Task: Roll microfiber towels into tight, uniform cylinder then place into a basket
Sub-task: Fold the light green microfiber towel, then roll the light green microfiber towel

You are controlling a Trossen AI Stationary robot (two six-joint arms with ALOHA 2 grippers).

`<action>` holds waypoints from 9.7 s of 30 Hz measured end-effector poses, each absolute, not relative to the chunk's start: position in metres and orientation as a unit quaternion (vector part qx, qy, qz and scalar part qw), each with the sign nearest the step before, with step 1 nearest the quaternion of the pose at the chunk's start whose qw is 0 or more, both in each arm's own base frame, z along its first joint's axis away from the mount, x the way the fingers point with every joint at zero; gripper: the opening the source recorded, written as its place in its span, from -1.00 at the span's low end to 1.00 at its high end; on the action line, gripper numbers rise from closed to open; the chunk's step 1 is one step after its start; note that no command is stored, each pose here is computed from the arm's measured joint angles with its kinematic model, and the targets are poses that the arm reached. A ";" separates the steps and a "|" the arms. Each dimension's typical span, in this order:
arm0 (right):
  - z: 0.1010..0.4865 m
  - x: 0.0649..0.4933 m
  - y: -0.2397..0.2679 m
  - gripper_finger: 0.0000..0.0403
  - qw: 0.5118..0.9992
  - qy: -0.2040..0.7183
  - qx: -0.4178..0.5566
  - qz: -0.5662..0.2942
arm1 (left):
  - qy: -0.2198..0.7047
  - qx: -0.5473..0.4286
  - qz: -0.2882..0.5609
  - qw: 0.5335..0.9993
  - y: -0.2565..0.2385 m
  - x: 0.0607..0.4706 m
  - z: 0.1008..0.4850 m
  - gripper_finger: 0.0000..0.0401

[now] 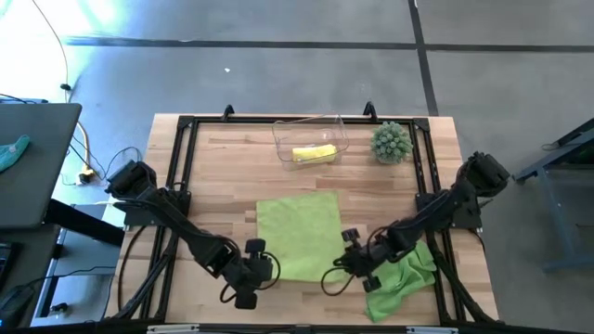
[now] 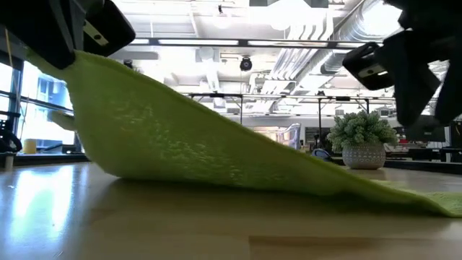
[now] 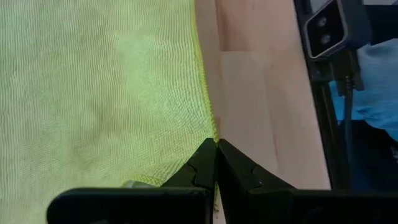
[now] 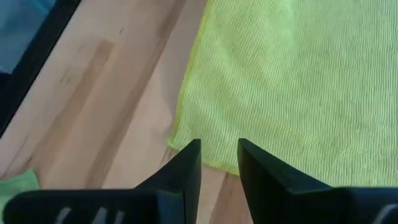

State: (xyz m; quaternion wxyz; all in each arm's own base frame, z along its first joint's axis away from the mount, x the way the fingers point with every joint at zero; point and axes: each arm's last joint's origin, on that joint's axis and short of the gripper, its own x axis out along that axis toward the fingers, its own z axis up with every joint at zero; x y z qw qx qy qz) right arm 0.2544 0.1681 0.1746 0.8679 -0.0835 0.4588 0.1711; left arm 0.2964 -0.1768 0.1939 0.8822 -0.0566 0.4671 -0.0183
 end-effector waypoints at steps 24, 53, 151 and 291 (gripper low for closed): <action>0.117 0.261 0.200 -0.42 0.851 0.466 -0.137 0.201 | 0.464 -0.091 -0.004 0.881 -0.178 0.297 0.194 -1.00; 0.184 0.269 0.146 -0.99 0.888 0.450 0.059 0.077 | 0.472 -0.078 0.090 0.874 -0.155 0.299 0.191 -1.00; 0.138 0.294 0.087 -0.41 0.830 0.496 0.216 -0.137 | 0.577 -0.077 0.177 0.794 -0.033 0.294 0.130 -0.43; 0.118 0.268 0.168 -0.07 0.832 0.509 -0.200 0.095 | 0.452 0.176 -0.009 0.874 -0.157 0.382 0.122 -0.12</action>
